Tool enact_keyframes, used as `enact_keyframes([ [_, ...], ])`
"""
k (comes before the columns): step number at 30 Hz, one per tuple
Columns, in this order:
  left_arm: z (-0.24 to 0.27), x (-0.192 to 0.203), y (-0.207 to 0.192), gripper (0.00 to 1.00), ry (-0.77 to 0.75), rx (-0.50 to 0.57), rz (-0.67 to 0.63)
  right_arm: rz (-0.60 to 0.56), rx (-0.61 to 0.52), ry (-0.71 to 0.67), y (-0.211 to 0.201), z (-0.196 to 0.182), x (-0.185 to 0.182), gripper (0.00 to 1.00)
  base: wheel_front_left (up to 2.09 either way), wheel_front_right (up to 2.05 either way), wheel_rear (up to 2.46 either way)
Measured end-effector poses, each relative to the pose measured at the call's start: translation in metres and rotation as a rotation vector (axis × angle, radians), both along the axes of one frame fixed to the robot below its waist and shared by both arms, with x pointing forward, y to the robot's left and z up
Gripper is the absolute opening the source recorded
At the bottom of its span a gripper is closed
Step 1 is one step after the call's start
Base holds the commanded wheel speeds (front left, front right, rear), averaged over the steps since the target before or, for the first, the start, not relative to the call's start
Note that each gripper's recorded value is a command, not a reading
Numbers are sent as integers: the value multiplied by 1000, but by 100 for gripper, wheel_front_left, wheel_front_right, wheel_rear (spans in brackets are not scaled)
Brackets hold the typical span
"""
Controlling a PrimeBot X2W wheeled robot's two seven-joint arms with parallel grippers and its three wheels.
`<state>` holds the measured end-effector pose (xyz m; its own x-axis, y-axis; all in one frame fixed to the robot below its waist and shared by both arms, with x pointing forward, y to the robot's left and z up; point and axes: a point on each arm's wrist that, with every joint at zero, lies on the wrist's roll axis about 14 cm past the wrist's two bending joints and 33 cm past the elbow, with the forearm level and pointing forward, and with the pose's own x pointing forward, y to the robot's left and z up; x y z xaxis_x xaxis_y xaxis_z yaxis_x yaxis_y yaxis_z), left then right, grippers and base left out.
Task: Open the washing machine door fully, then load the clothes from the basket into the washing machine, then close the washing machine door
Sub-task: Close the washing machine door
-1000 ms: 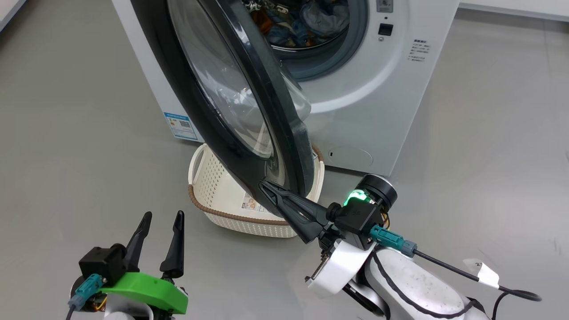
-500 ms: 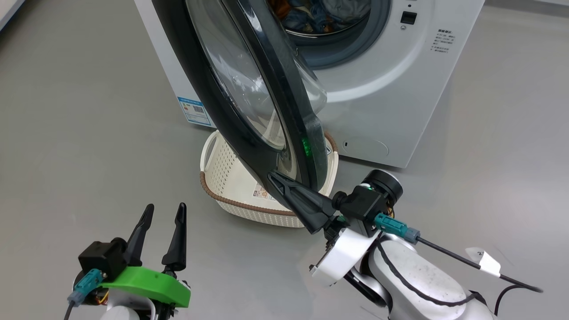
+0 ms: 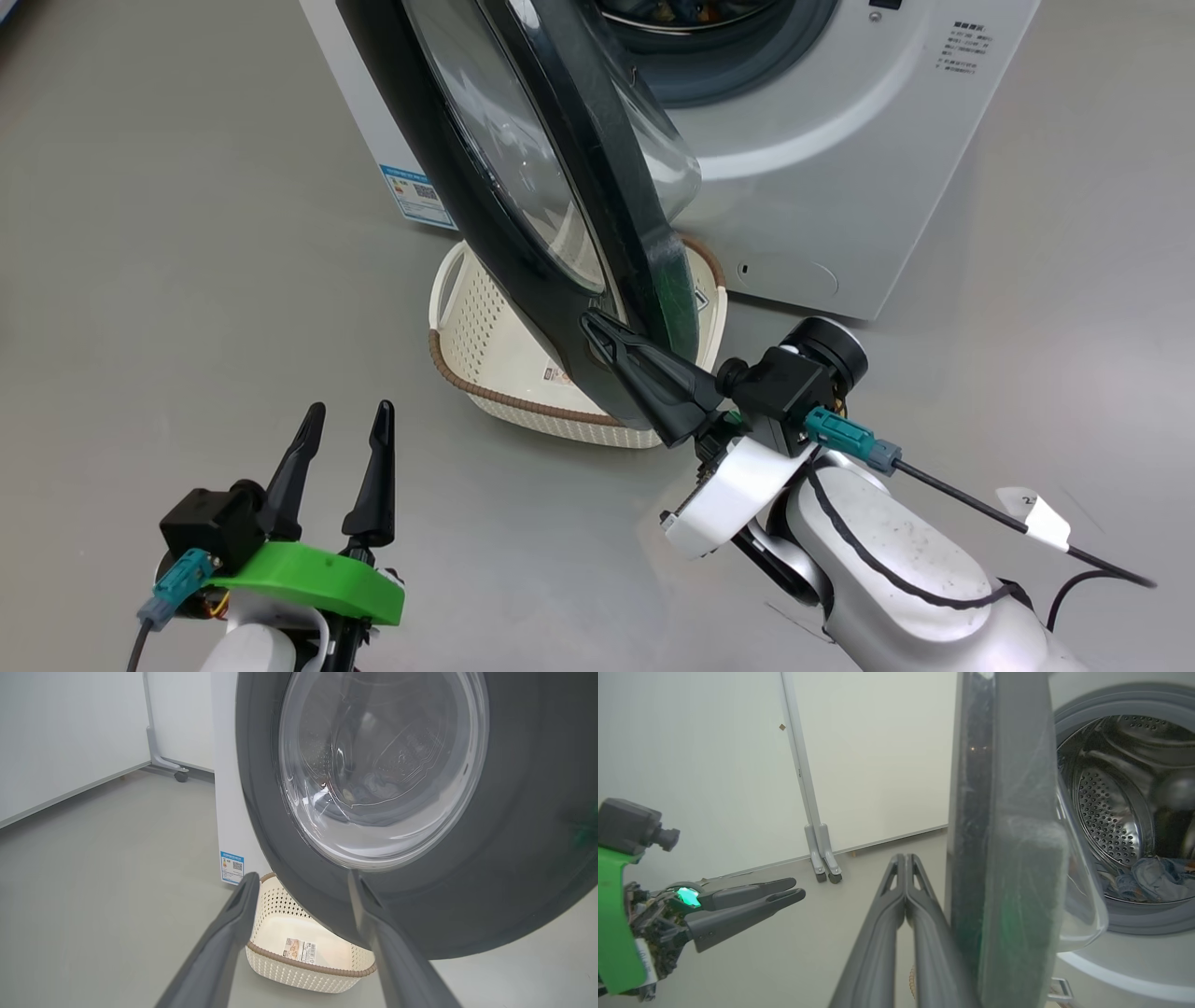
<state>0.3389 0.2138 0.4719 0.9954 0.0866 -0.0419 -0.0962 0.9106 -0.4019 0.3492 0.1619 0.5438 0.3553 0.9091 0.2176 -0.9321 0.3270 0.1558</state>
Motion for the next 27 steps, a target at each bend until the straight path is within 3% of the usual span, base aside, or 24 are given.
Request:
enact_keyframes([
  [27, -13, 23, -6, 100, 28, -25, -12, -80, 22, 32, -16, -8, 43, 0, 0, 0, 0],
])
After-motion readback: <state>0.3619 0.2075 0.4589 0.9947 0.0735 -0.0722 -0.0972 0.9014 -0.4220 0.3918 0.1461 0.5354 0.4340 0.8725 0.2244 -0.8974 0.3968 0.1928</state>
